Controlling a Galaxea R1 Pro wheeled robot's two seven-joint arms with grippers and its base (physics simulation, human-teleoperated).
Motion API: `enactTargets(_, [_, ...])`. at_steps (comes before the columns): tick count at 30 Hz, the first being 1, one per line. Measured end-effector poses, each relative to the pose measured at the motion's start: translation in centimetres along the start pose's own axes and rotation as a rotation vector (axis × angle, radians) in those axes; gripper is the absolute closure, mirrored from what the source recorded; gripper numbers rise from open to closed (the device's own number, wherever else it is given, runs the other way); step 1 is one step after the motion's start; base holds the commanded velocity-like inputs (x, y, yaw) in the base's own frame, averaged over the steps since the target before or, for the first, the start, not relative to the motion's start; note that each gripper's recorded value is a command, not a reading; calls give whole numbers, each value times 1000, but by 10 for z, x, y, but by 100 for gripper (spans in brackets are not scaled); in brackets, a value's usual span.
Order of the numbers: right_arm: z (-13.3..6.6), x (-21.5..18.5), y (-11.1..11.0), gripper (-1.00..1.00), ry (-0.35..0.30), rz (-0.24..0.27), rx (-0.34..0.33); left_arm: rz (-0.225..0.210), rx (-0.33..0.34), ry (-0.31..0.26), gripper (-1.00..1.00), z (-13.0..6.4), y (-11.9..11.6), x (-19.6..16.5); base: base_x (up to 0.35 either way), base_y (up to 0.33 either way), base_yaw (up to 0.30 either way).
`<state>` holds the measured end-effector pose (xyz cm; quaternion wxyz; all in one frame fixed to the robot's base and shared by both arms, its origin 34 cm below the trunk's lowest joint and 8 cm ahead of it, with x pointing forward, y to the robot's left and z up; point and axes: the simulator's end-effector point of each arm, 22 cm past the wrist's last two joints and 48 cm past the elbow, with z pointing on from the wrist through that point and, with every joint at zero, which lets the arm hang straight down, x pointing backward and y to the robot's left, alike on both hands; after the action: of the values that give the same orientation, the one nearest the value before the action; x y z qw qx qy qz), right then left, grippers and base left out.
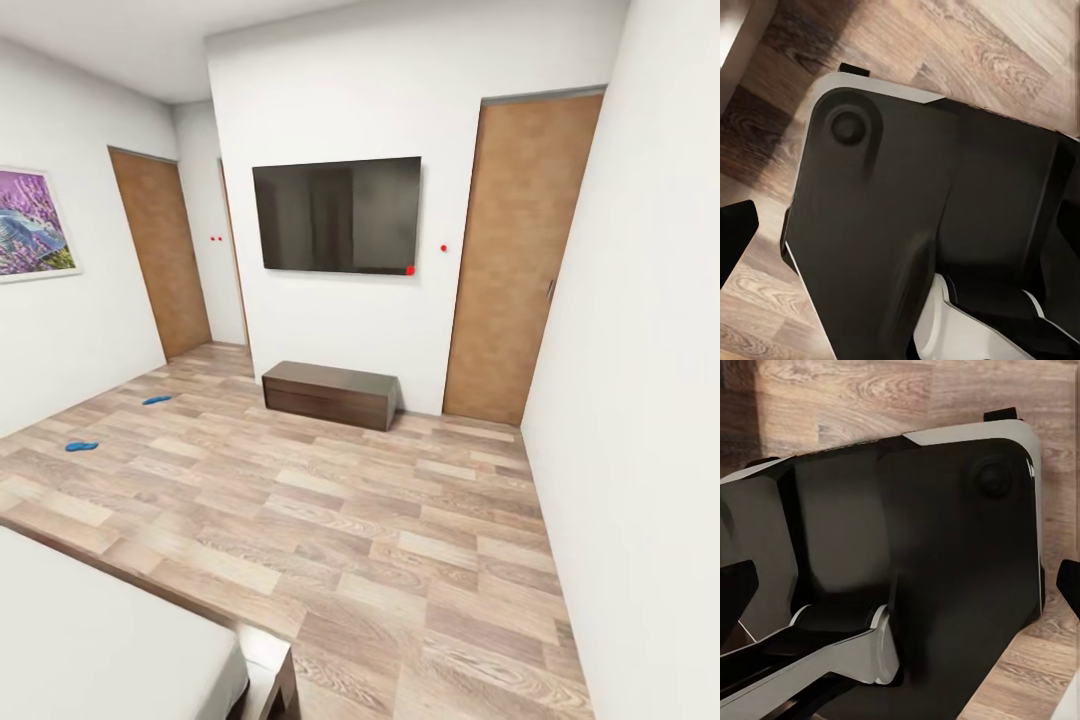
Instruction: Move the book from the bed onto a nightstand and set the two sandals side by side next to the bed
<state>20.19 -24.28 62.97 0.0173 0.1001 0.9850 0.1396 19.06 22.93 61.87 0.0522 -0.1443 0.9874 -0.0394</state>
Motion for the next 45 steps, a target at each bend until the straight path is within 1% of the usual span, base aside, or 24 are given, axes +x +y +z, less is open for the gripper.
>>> enactTargets(20, [0,0,0,-100,0,0,0,-1,0,0,-100,0,0,0,192,-132,0])
enactTargets(35, [0,0,0,-100,0,0,0,-3,0,0,-100,0,0,0,213,-36,0])
enactTargets(45, [0,0,0,-100,0,0,0,-3,0,0,-100,0,0,0,215,-90,0])
